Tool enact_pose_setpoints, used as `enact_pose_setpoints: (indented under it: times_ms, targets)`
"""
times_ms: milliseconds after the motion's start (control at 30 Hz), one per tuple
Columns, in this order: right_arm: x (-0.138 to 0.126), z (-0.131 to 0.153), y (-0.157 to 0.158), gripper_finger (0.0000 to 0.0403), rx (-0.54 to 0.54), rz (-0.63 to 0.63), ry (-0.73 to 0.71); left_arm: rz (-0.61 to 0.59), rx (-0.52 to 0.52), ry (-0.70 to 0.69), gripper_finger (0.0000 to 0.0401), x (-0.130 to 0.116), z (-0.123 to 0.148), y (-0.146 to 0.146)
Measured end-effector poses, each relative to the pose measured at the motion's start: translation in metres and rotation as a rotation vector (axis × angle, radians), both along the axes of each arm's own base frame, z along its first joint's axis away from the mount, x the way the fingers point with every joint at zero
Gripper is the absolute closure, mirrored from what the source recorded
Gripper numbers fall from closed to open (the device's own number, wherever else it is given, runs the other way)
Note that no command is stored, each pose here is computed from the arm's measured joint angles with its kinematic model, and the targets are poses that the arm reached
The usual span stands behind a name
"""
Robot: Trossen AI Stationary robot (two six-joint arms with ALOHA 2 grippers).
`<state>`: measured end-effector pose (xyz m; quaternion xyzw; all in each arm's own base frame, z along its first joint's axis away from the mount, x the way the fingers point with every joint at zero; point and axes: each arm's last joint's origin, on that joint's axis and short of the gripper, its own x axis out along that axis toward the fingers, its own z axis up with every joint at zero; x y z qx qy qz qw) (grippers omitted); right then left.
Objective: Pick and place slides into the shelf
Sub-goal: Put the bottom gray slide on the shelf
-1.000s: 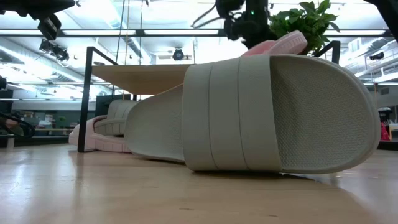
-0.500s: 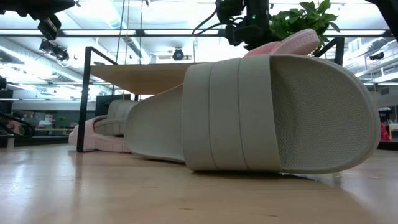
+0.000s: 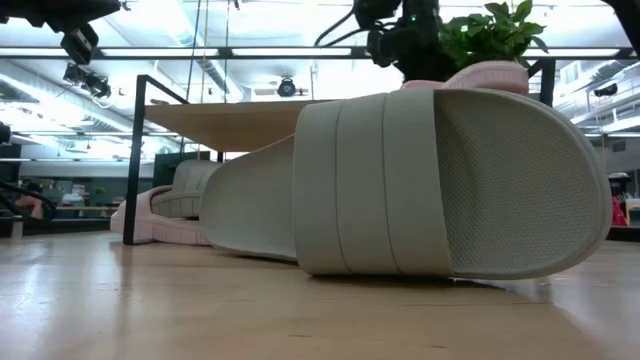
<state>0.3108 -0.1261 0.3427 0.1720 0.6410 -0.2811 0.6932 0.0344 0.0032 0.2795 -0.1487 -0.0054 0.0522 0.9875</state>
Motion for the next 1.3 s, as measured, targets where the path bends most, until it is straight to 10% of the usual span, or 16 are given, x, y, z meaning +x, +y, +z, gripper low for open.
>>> enact_pose_setpoints:
  times_ms: [733,1067,1300]
  targets:
    - [0.023,0.022,0.049,0.0252,0.099,0.163,-0.285,0.0,-0.011,0.022,0.0371,0.0,-0.002,0.0]
    - [0.034,0.064,0.056,0.0249,0.048,0.224,-0.557,0.261,-0.435,0.16,0.035,-0.004,-0.025,0.006]
    - [0.04,0.086,0.056,0.0243,0.054,0.265,-0.732,0.368,-0.53,0.132,0.0302,-0.006,-0.027,0.008]
